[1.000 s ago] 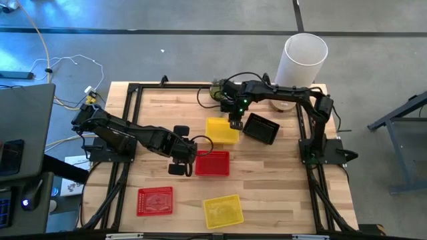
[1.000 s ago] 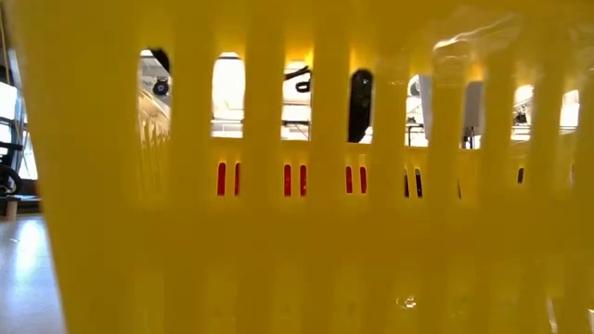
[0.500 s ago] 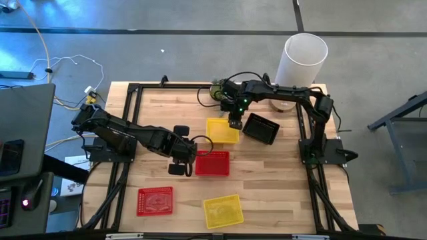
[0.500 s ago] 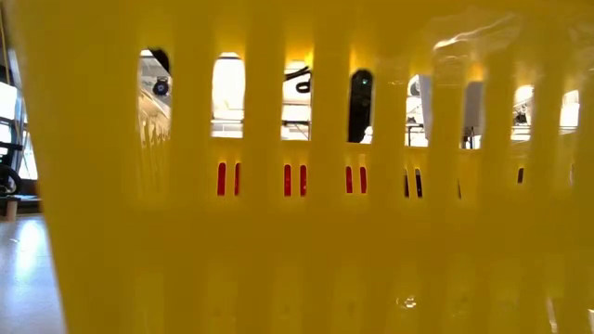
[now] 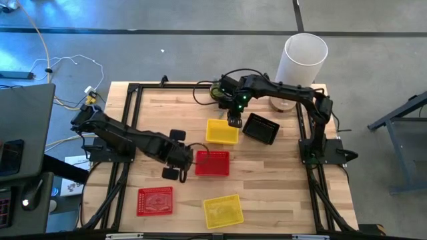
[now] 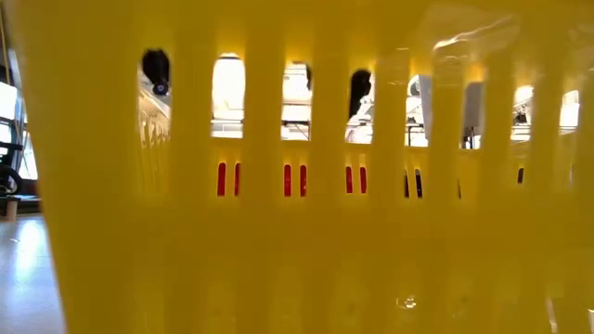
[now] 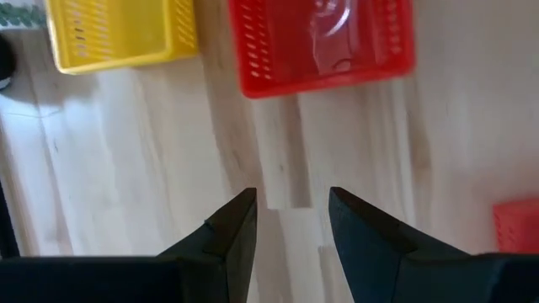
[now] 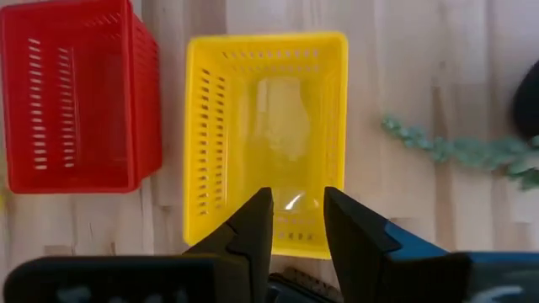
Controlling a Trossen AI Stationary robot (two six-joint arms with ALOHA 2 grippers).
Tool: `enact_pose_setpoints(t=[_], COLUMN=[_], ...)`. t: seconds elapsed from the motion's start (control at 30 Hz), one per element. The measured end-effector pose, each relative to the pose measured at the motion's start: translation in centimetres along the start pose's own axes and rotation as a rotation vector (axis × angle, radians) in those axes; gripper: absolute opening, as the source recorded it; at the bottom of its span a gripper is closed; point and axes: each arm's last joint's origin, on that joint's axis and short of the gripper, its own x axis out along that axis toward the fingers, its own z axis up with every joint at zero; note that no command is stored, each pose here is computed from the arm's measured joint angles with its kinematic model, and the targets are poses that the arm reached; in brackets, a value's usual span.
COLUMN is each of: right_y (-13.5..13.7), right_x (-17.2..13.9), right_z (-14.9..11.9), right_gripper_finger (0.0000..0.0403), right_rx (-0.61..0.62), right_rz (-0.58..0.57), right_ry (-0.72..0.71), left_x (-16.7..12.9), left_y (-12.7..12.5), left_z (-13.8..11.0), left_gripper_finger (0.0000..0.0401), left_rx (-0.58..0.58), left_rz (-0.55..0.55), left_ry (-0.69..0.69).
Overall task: Stack baskets by color
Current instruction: Stack the bottom red bin on the top red bin
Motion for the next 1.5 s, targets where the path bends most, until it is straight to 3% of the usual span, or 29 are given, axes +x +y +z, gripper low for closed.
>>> enact_pose_setpoints(t=[0.2, 0.5, 0.97, 1.1, 1.5], right_y=[1.4, 3.6, 6.0, 6.3, 7.2], right_x=[-1.6, -3.3, -3.1, -3.3, -3.1], right_z=[1.1, 1.3, 1.3, 1.3, 1.3], right_gripper_finger=[0.0096, 0.0096, 0.0096, 0.0096, 0.0096], right_rx=[-0.065, -0.062, -0.055, -0.041, -0.014], right_rz=[-0.056, -0.045, -0.032, -0.042, -0.037], right_ry=[-0.007, 0.050, 0.089, 0.095, 0.100], left_x=[-0.7, -1.5, -0.6, 0.0, 2.4], left_y=[-2.5, -6.1, -10.5, -11.7, -12.6], left_z=[-0.5, -2.1, -5.8, -6.3, -8.3], left_gripper_finger=[0.0135, 0.0135, 0.0135, 0.0135, 0.0135], left_rx=[0.022, -0.024, -0.135, -0.133, -0.219], left_rz=[-0.084, -0.144, -0.151, -0.205, -0.181], left_ry=[-0.001, 0.045, 0.143, 0.121, 0.171])
